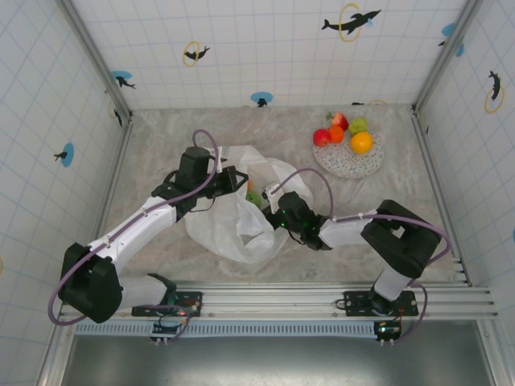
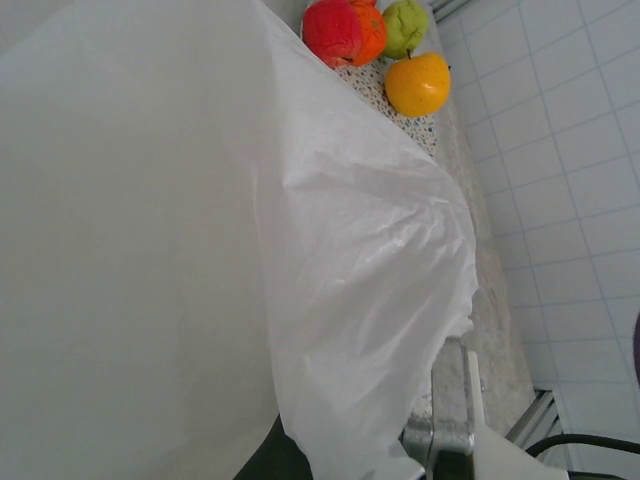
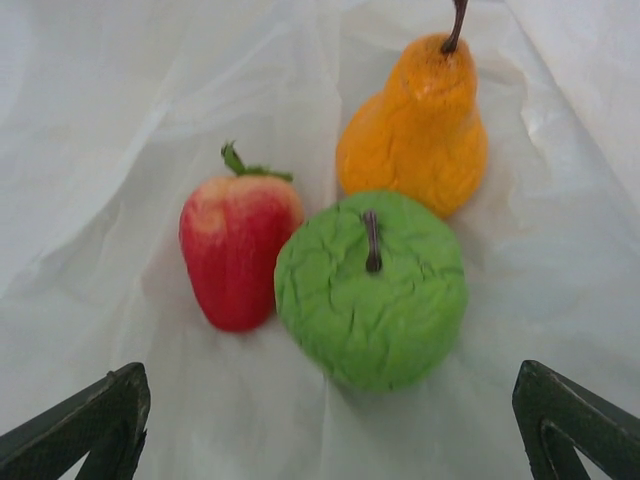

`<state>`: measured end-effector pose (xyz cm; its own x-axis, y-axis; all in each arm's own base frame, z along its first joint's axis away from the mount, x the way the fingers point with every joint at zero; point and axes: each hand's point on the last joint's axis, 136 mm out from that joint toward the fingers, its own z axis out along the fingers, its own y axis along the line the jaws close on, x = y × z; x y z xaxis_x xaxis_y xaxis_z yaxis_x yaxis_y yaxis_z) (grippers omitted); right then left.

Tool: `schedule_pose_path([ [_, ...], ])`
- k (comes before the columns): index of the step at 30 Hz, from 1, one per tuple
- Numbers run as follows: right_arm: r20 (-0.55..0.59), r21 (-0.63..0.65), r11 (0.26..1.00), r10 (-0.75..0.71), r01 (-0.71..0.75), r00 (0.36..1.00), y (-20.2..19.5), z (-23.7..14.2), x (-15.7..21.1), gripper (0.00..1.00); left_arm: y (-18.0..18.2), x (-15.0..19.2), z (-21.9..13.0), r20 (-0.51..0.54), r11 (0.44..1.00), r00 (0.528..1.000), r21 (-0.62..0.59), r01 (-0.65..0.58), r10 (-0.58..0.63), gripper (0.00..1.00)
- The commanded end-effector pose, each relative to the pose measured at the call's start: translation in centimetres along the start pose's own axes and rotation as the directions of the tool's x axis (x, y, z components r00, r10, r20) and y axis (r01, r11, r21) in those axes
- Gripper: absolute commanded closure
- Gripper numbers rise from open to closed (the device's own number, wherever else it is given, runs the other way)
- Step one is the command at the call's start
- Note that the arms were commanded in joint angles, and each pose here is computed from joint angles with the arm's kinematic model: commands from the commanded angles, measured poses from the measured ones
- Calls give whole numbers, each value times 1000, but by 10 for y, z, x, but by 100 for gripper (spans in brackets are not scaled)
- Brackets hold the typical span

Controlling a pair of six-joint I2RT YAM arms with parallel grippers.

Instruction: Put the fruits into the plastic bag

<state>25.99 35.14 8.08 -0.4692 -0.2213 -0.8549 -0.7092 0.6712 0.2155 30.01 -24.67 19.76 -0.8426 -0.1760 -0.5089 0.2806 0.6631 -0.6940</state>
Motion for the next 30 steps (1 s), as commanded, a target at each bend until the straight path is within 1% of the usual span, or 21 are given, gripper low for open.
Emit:
schedule_pose_path([
  [1, -65, -41, 997, -70, 68, 995, 4, -16, 11, 6, -1, -9, -5, 23, 999, 999, -18, -33, 33, 100],
  [3, -87, -57, 995, -91, 86, 992, 5, -23, 15, 7, 1, -8, -6, 25, 999, 999, -27, -36, 37, 100],
  [12, -224, -59, 988, -152, 143, 963, -7, -53, 26, 7, 5, -3, -6, 15, 997, 998, -41, -58, 59, 100],
  [15, -237, -66, 988, -150, 138, 960, -11, -63, 21, 7, 6, -1, -6, 8, 997, 998, -43, -67, 67, 100],
  [16, -263, -70, 989, -142, 128, 954, -13, -68, 24, 7, 6, -1, -7, 8, 997, 998, -43, -69, 69, 100],
  [24, -236, -146, 986, -119, 86, 964, -10, -101, 1, 7, 8, 0, -6, 4, 996, 997, -51, -73, 73, 100],
  [27, -210, -156, 984, -114, 82, 971, -11, -114, -15, 7, 8, -1, -5, 4, 996, 997, -49, -74, 74, 100],
  [30, -159, -162, 983, -109, 84, 981, -12, -127, -38, 7, 7, -2, -4, 7, 996, 997, -46, -72, 72, 100],
])
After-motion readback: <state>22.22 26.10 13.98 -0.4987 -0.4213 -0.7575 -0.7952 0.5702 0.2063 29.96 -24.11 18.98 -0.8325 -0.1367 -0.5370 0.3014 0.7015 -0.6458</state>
